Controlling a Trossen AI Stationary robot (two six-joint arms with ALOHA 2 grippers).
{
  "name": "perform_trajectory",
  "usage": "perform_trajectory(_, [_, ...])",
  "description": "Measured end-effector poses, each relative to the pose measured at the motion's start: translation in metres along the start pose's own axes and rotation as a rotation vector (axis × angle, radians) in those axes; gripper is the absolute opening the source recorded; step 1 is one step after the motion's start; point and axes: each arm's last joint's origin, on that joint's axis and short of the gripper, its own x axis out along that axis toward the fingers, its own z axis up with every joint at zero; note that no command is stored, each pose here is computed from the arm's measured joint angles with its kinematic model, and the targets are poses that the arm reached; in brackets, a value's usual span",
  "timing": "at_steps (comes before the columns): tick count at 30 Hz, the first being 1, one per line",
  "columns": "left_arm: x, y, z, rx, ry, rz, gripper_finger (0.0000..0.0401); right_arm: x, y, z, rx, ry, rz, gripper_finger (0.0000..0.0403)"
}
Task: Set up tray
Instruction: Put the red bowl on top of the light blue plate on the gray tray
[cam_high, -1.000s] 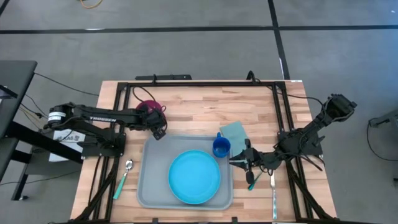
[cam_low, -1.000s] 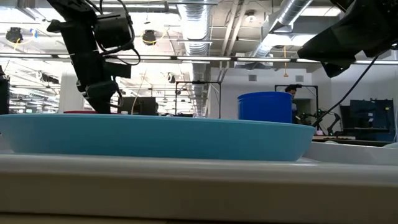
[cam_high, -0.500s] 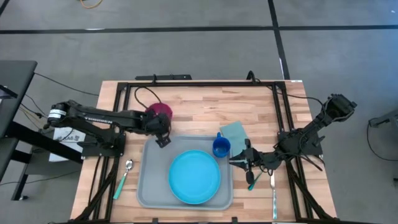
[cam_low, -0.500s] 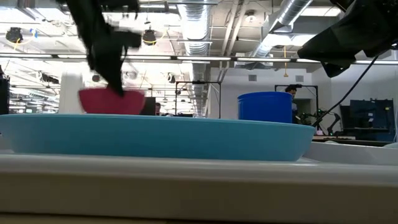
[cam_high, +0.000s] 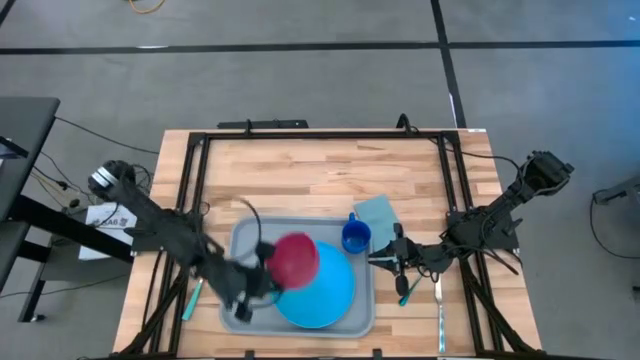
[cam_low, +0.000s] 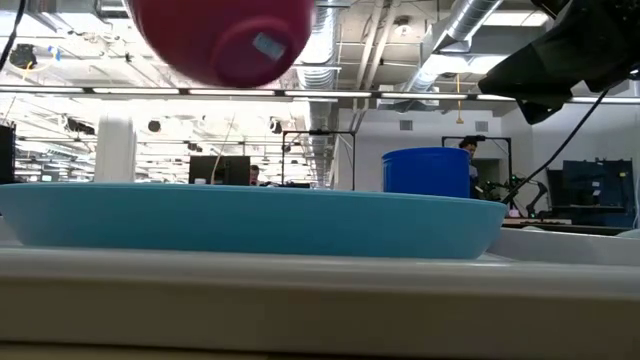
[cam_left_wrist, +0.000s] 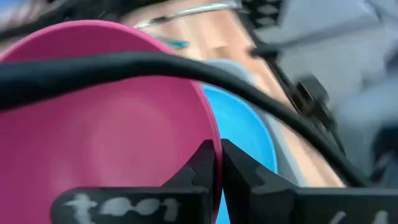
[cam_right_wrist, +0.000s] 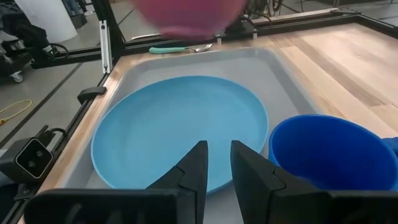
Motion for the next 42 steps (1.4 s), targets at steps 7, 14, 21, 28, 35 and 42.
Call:
perform_trajectory(7, [0.056, -0.048, -0.028, 0.314, 0.171, -0.070, 0.0002, 0.000, 0.001, 0.002, 0.011, -0.014, 0.004, 0.0064])
perform_trajectory(14, [0.092, -0.059, -0.019, 0.406, 0.322, -0.083, 0.0003, 0.000, 0.001, 0.004, 0.024, -0.032, 0.010, 0.0064])
perform_trajectory(21, [0.107, -0.044, 0.001, 0.303, 0.428, -0.119, 0.0004, 0.000, 0.001, 0.004, 0.021, -0.031, 0.009, 0.0064])
perform_trajectory(28, [0.115, -0.026, 0.006, 0.124, 0.396, -0.059, 0.0004, 0.001, 0.000, 0.004, 0.023, -0.032, 0.003, 0.0064])
perform_trajectory(35, [0.118, -0.017, 0.007, 0.083, 0.395, -0.046, 0.0027, 0.001, 0.000, 0.004, 0.024, -0.032, 0.003, 0.0064])
perform_trajectory(42, [0.118, -0.016, 0.007, 0.041, 0.393, -0.037, 0.0080, 0.001, 0.000, 0.004, 0.024, -0.032, 0.004, 0.0064])
